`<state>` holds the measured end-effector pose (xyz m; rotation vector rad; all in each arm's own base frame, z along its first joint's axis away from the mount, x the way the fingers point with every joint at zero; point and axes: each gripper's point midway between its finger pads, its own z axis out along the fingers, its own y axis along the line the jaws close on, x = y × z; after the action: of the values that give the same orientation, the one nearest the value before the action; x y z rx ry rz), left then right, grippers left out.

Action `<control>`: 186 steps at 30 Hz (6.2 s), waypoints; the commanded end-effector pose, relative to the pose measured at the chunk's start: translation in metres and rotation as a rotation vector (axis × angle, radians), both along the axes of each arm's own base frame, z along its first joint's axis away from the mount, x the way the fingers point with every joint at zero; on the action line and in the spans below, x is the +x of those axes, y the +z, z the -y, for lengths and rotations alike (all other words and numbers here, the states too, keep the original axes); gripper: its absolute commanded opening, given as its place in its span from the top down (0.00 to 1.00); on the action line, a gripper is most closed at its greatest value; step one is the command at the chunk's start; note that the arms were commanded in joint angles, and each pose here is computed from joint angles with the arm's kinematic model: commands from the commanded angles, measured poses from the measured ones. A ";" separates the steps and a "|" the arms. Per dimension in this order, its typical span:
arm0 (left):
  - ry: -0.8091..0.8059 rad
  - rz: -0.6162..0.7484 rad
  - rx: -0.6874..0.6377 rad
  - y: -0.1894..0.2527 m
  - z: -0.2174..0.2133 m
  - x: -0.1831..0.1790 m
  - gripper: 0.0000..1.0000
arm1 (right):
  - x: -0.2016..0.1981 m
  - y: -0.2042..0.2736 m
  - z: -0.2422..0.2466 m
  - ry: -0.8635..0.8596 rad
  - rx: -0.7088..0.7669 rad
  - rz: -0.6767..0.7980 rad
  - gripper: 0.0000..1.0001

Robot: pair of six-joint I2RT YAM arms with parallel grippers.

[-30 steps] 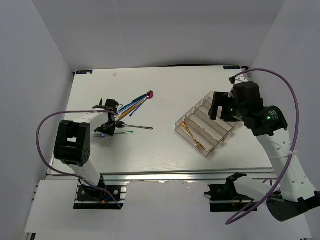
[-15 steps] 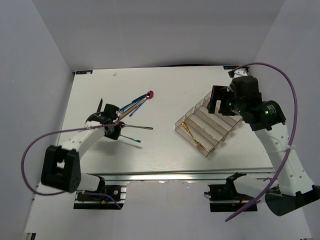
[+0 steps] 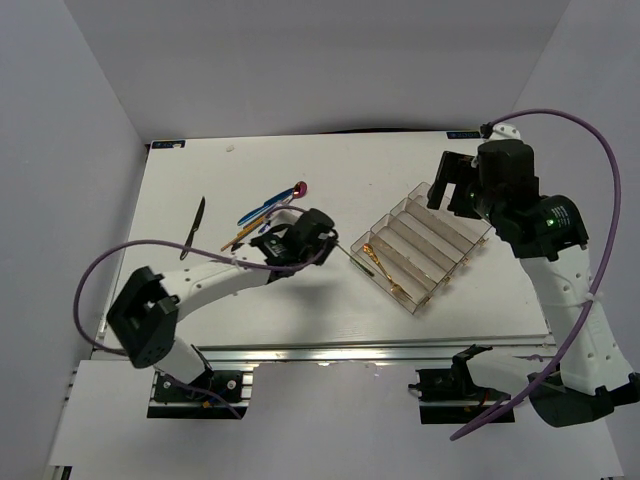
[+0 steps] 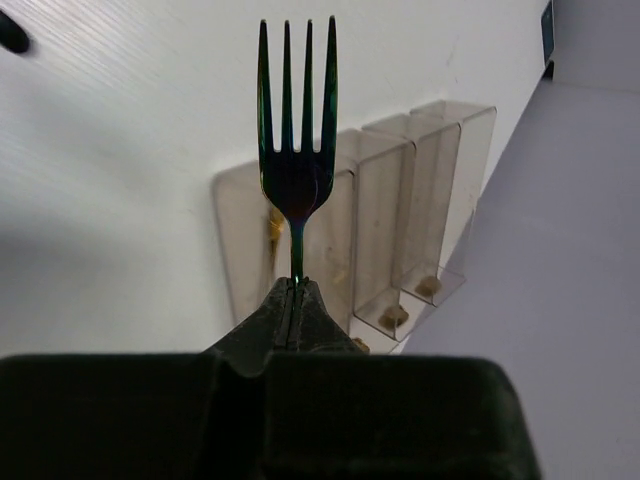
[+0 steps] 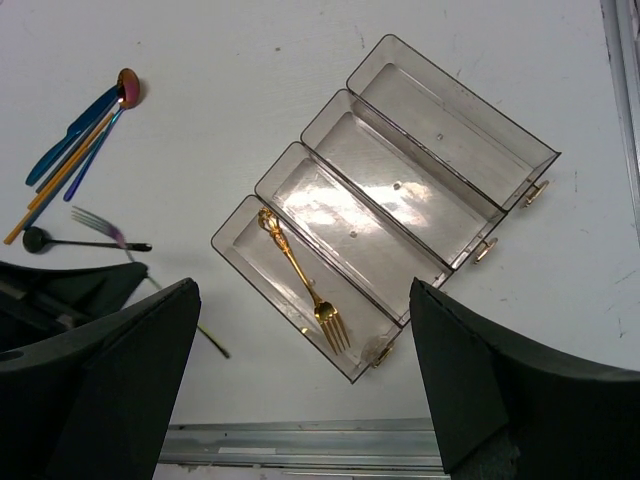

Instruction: Sort the eating utensils into containers

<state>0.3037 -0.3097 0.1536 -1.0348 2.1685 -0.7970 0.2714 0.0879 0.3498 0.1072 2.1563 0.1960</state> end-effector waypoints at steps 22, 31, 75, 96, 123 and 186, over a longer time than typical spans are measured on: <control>-0.103 -0.037 -0.142 -0.034 0.161 -0.006 0.84 | -0.027 0.011 0.029 -0.071 -0.035 0.037 0.11; -0.126 -0.024 -0.142 -0.023 0.162 -0.017 0.50 | -0.026 0.013 0.026 -0.059 -0.023 0.051 0.11; 0.358 -0.576 0.493 -0.107 -0.195 0.063 0.19 | -0.033 -0.017 -0.013 0.173 0.028 -0.021 0.11; 0.277 -0.642 0.431 -0.148 -0.175 -0.030 1.00 | -0.026 -0.017 -0.007 0.140 -0.022 -0.015 0.11; -0.088 0.029 -0.208 -0.001 0.206 0.054 0.95 | -0.054 0.058 0.041 -0.114 0.024 0.110 0.11; -0.845 -0.067 0.786 -0.108 -0.131 0.174 0.43 | -0.026 0.019 -0.004 0.069 0.029 -0.016 0.11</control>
<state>0.4631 -0.1679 0.0259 0.2719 2.6806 -0.0966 0.2463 0.0916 0.3479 0.0653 2.2333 0.2485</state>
